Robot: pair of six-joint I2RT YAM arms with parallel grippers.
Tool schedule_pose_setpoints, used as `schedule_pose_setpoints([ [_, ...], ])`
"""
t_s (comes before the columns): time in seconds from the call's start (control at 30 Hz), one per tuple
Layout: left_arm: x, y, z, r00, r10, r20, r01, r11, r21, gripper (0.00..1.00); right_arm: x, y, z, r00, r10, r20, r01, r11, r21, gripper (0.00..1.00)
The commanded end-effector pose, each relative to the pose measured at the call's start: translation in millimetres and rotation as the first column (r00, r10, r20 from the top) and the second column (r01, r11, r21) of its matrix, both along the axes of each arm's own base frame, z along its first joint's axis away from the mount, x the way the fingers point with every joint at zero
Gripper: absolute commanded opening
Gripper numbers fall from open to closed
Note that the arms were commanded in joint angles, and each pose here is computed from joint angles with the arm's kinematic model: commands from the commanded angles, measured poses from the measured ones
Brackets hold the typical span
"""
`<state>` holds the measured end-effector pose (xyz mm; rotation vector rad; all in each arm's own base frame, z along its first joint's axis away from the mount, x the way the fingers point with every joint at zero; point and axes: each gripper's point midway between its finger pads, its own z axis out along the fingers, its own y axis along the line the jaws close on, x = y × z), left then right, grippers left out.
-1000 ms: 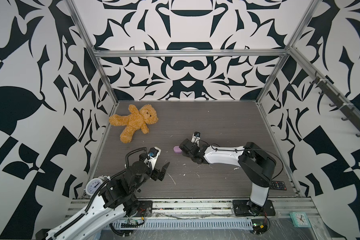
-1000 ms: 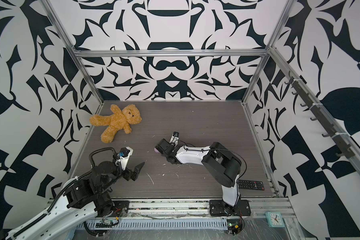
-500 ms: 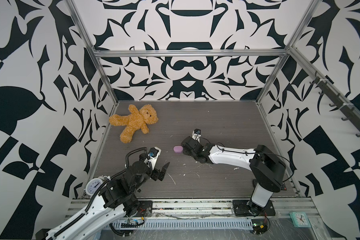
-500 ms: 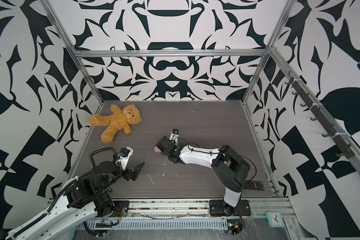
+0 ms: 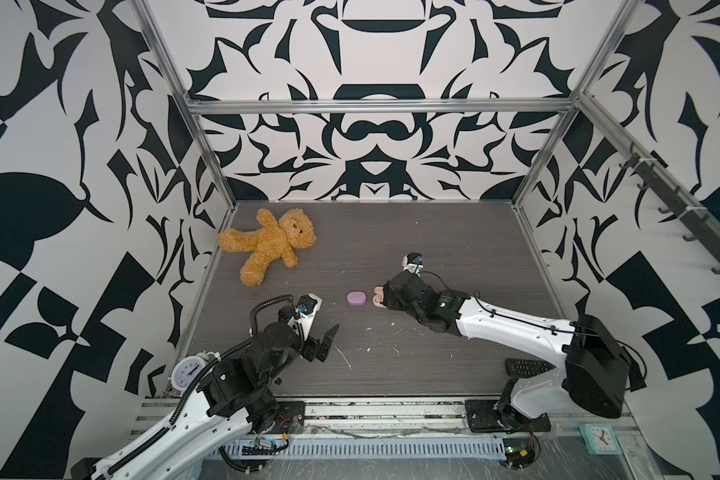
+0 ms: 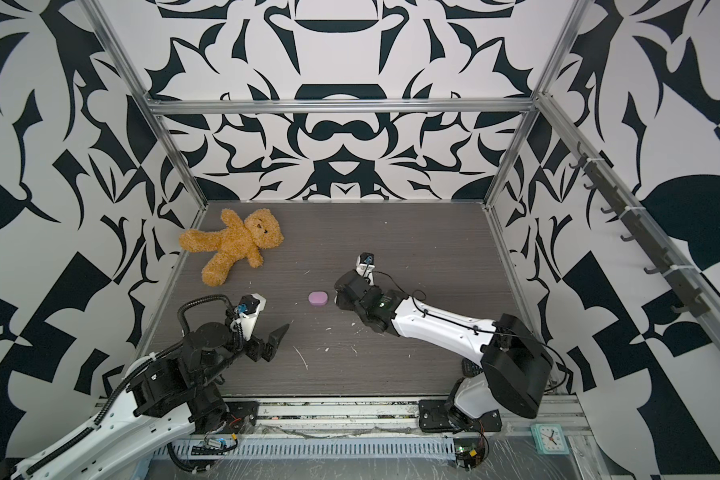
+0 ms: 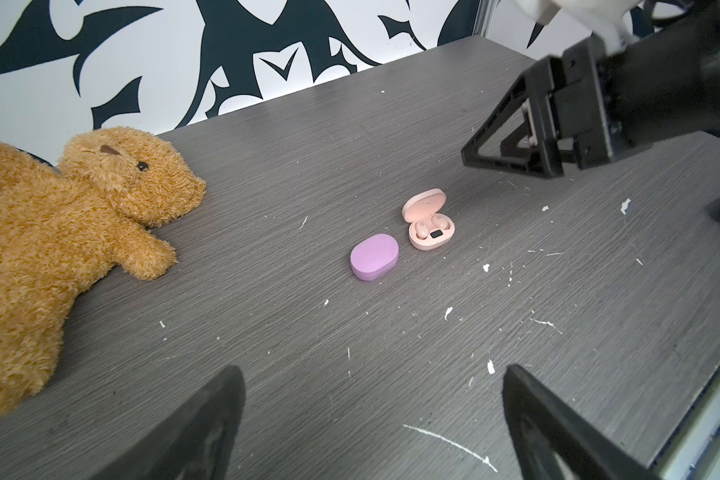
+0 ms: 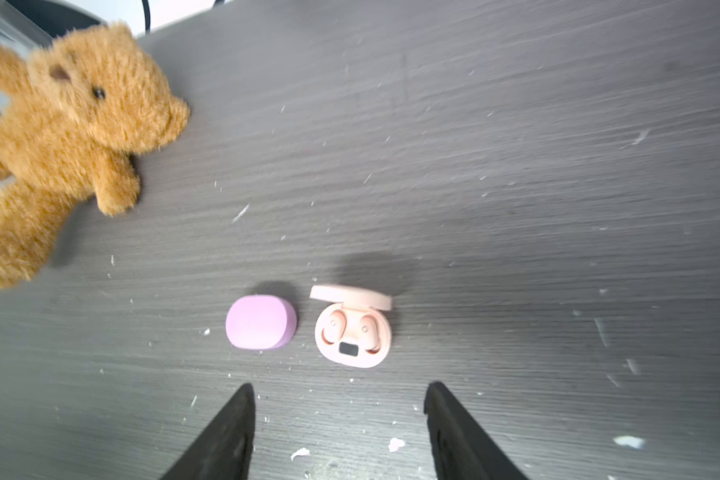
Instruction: Insert the wireless bluetooth earbuds into the charging case
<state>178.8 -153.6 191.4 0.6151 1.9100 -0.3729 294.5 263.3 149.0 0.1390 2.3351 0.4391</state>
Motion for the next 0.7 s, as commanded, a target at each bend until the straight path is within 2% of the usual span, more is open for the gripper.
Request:
schedule_pose_setpoints([
  [0.0, -1, 0, 5, 1.0, -0.004, 0.015, 0.004, 1.0, -0.022, 0.99, 2, -10, 15, 0.997, 0.063, 0.035, -0.061, 0.997, -0.044, 0.75],
  [0.1, -1, 0, 6, 1.0, -0.006, 0.02, 0.007, 1.0, -0.023, 0.99, 1, -15, 24, 0.994, 0.105, 0.044, -0.101, 0.991, -0.082, 0.87],
  [0.17, -1, 0, 7, 1.0, -0.007, 0.026, 0.007, 1.0, -0.019, 0.99, -1, -16, 30, 0.989, 0.136, 0.053, -0.131, 0.987, -0.09, 0.91],
  [0.2, 1, 2, 9, 0.999, 0.002, 0.034, -0.002, 1.0, -0.013, 0.99, -2, -17, 35, 0.988, 0.144, 0.061, -0.138, 0.986, -0.091, 1.0],
  [0.3, 6, 5, 12, 0.999, 0.034, 0.04, -0.034, 0.999, 0.005, 0.99, -4, -21, 47, 0.981, 0.171, 0.093, -0.163, 0.983, -0.086, 1.0],
  [0.37, 5, 0, 12, 1.0, 0.014, 0.017, -0.014, 1.0, 0.022, 0.99, -5, -21, 55, 0.971, 0.209, 0.117, -0.201, 0.976, -0.08, 1.0],
  [0.5, 6, -10, 12, 0.999, -0.016, -0.039, 0.019, 0.997, 0.07, 0.99, -10, -12, 60, 0.932, 0.338, 0.132, -0.326, 0.94, -0.103, 1.0],
  [0.67, 10, -21, 6, 0.995, -0.037, -0.092, 0.05, 0.989, 0.139, 0.99, -7, -5, 52, 0.896, 0.43, 0.112, -0.42, 0.902, -0.104, 1.0],
])
